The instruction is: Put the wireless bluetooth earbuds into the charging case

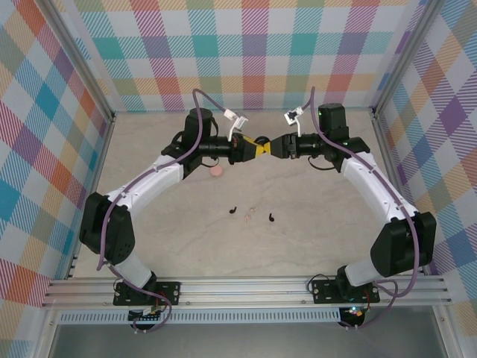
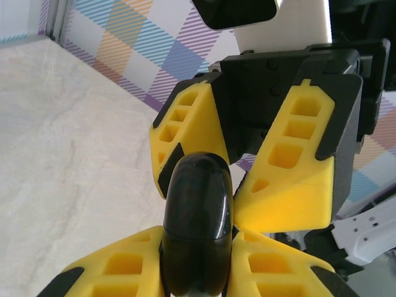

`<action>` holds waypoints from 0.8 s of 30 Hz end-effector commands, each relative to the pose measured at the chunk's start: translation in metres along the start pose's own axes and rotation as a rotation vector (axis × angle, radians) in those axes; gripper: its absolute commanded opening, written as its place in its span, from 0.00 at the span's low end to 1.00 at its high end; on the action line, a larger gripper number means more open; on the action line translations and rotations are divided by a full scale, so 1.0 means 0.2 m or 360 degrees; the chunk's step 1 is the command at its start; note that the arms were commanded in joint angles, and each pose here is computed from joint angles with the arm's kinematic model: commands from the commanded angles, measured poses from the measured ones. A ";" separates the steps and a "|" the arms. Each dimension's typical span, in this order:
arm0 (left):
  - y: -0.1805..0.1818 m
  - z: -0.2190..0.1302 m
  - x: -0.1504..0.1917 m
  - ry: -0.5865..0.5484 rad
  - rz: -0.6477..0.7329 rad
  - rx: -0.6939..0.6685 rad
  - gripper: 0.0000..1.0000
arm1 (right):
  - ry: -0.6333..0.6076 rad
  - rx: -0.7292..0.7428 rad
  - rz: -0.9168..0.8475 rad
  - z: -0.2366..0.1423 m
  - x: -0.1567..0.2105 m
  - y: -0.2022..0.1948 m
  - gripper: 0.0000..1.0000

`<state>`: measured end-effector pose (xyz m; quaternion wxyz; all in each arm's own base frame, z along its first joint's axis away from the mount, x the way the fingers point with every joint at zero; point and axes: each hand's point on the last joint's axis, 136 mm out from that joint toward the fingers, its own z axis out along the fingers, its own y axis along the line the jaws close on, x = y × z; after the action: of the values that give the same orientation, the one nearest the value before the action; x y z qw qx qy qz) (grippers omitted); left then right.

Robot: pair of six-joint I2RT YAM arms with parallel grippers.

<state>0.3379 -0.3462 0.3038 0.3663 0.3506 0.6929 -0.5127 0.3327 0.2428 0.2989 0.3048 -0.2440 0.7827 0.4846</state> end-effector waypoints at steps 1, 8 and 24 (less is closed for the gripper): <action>-0.12 0.00 -0.06 -0.0087 0.0354 0.0057 0.13 | 0.0011 -0.0013 -0.0110 -0.04 0.02 0.14 0.49; -0.16 -0.03 -0.03 -0.0145 0.0574 0.0084 0.14 | 0.0003 0.0108 -0.0131 -0.11 0.06 0.15 0.51; -0.23 -0.04 -0.01 -0.0205 0.0647 0.0196 0.14 | 0.0065 0.0161 -0.0151 -0.15 0.13 0.16 0.57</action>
<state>0.3152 -0.3480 0.3076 0.4650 0.4475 0.5926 -0.4821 0.2899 0.2260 0.3140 0.3295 -0.2624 0.8004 0.4266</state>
